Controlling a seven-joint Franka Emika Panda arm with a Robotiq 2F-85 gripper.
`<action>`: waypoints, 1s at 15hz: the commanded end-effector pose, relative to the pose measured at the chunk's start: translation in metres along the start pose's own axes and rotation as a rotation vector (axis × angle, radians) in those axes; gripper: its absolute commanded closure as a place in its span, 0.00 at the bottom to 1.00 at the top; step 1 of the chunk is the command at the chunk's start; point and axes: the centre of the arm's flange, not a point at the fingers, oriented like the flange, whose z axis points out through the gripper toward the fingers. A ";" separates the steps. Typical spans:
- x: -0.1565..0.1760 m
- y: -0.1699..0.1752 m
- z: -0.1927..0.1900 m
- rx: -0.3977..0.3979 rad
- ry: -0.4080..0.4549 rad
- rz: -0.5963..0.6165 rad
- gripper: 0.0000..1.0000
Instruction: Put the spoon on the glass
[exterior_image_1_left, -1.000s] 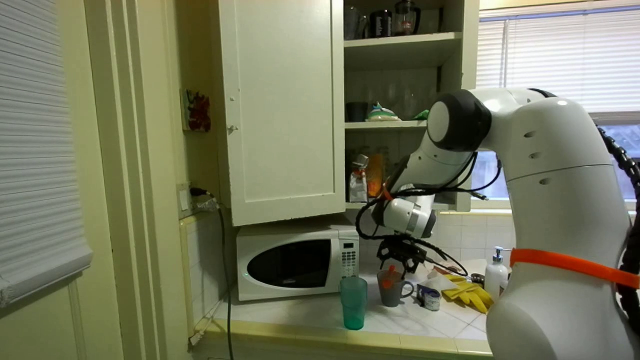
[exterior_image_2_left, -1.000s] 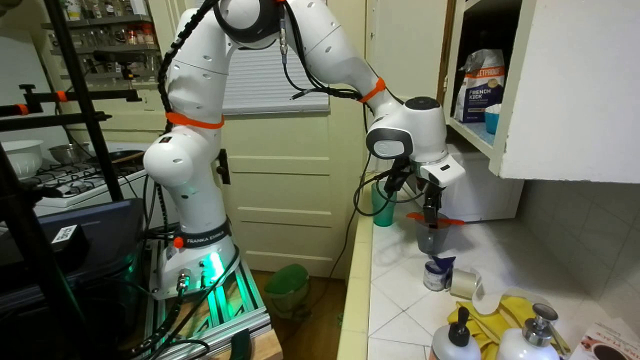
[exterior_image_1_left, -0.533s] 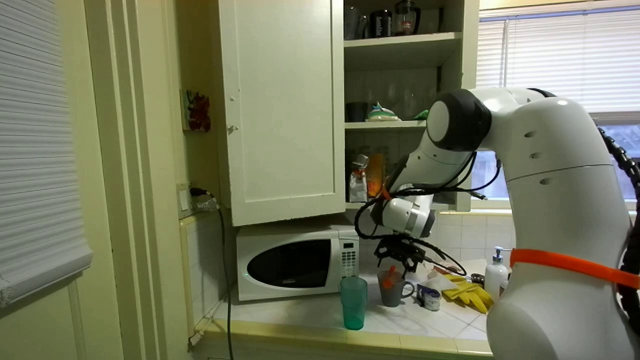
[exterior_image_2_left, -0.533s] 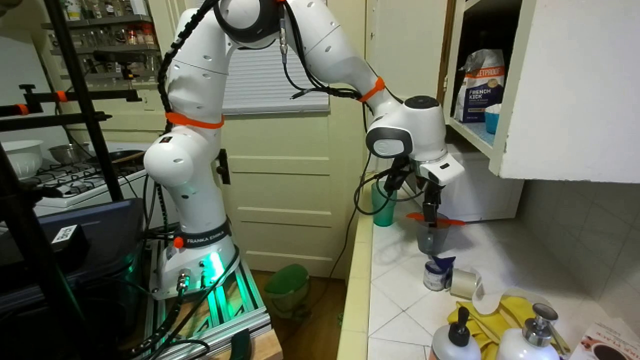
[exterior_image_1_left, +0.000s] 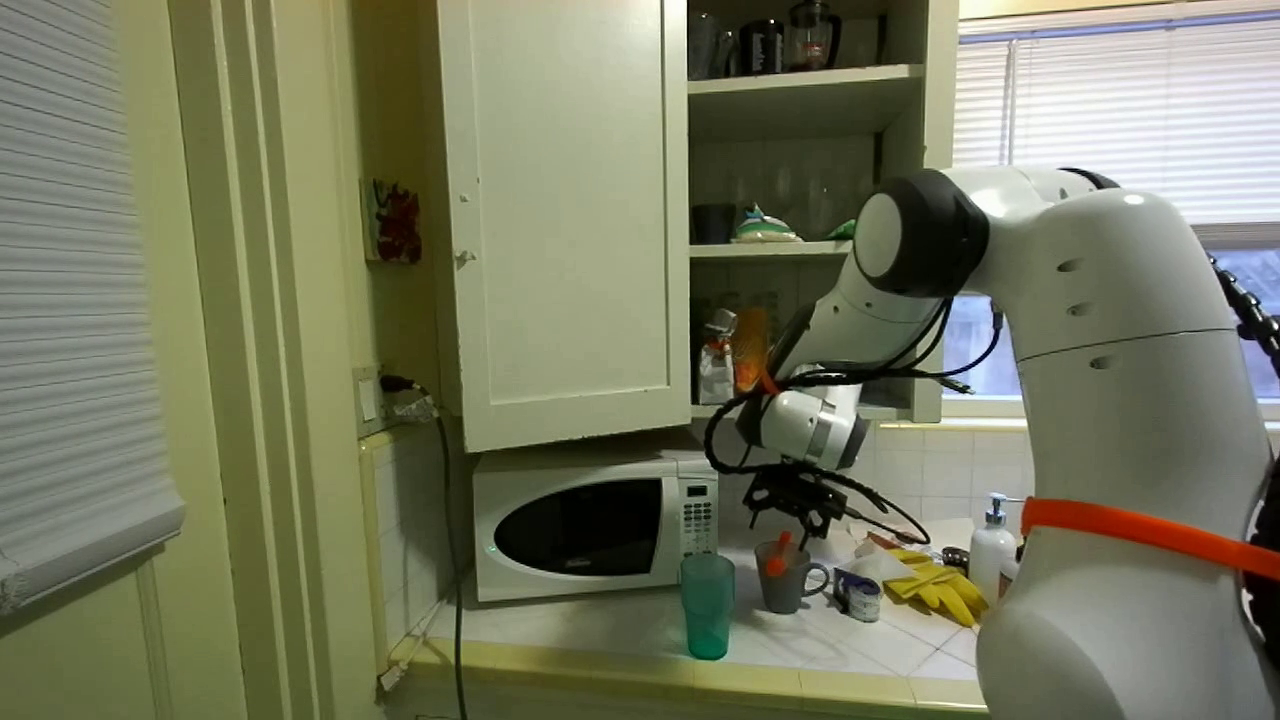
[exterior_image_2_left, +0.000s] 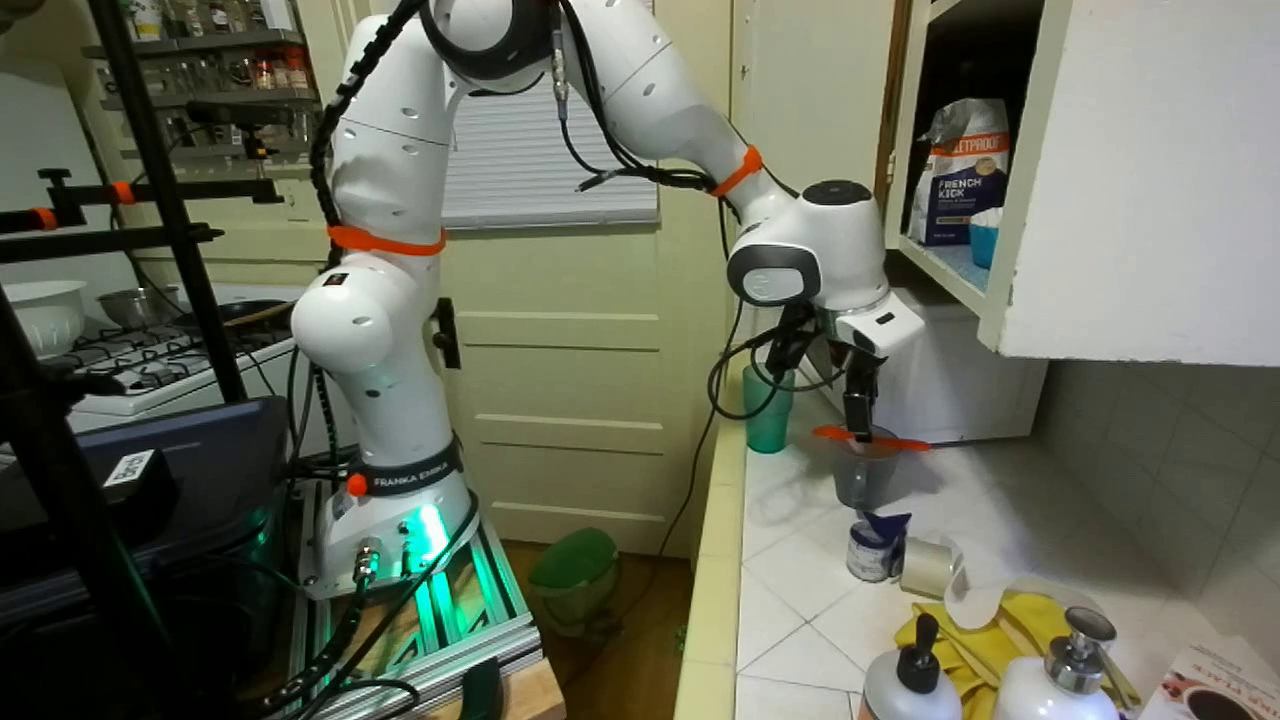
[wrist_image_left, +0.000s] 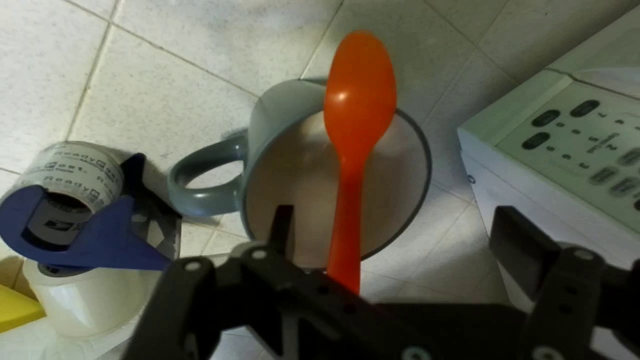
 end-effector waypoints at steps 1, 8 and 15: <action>-0.016 0.000 -0.018 -0.027 -0.016 -0.025 0.00; -0.037 0.006 -0.036 -0.095 0.005 -0.120 0.00; -0.052 0.008 -0.056 -0.111 0.028 -0.168 0.00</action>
